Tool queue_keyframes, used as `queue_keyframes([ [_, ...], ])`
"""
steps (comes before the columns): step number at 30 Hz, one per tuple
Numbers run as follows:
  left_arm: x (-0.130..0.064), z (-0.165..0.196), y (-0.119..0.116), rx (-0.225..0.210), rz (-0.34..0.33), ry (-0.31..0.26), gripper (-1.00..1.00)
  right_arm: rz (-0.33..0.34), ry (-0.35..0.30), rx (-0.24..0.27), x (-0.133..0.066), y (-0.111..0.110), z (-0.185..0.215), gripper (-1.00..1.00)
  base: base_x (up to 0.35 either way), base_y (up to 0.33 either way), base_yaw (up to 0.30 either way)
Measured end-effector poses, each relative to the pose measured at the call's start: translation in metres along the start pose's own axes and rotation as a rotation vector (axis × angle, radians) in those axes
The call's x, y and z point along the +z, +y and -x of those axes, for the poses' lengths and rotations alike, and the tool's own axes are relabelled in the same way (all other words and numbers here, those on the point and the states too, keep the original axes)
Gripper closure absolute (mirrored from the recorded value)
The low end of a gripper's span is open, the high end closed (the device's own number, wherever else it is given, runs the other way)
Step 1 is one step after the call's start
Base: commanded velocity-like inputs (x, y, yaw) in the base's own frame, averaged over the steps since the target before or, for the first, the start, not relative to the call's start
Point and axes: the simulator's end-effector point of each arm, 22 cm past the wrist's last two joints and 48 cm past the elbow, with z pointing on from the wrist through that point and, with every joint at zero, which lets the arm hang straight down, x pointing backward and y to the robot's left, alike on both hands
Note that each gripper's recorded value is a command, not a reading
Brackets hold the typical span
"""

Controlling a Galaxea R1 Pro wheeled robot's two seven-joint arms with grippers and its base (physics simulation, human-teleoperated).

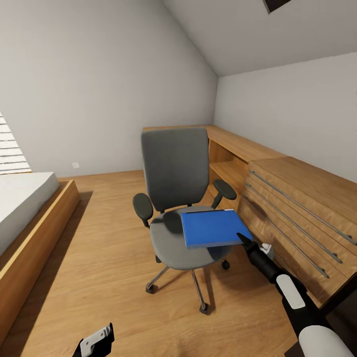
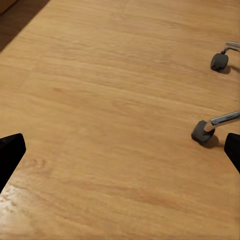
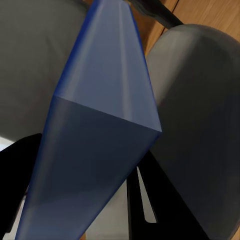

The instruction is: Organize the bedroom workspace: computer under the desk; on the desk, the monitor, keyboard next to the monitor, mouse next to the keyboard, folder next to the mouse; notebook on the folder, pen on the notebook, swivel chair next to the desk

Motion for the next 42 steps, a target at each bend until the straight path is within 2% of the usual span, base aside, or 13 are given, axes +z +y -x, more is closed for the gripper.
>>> queue_keyframes([
  [9, 0.0, 0.0, -0.0002, 0.0, -0.001, 0.0, -1.0, 0.0, 0.0, 0.002, 0.0003, 0.0002, -0.0006, 1.0, 0.0, 0.008, 0.0],
  [27, 0.0001, 0.0026, -0.0021, -0.001, -0.008, -0.006, -1.0, 0.006, -0.003, 0.0, 0.0002, 0.0036, 0.0, 1.0, -0.017, 0.304, -0.044],
  [32, 0.0002, 0.003, -0.0026, -0.002, -0.009, -0.006, -1.0, 0.009, -0.004, 0.001, 0.0, 0.0046, 0.0006, 1.0, 0.0, 0.186, -0.189],
  [42, 0.0, 0.0043, -0.0039, -0.003, -0.011, -0.009, -1.0, 0.012, -0.006, -0.001, -0.0004, 0.0068, 0.0018, 1.0, 0.0, 0.017, -0.262],
])
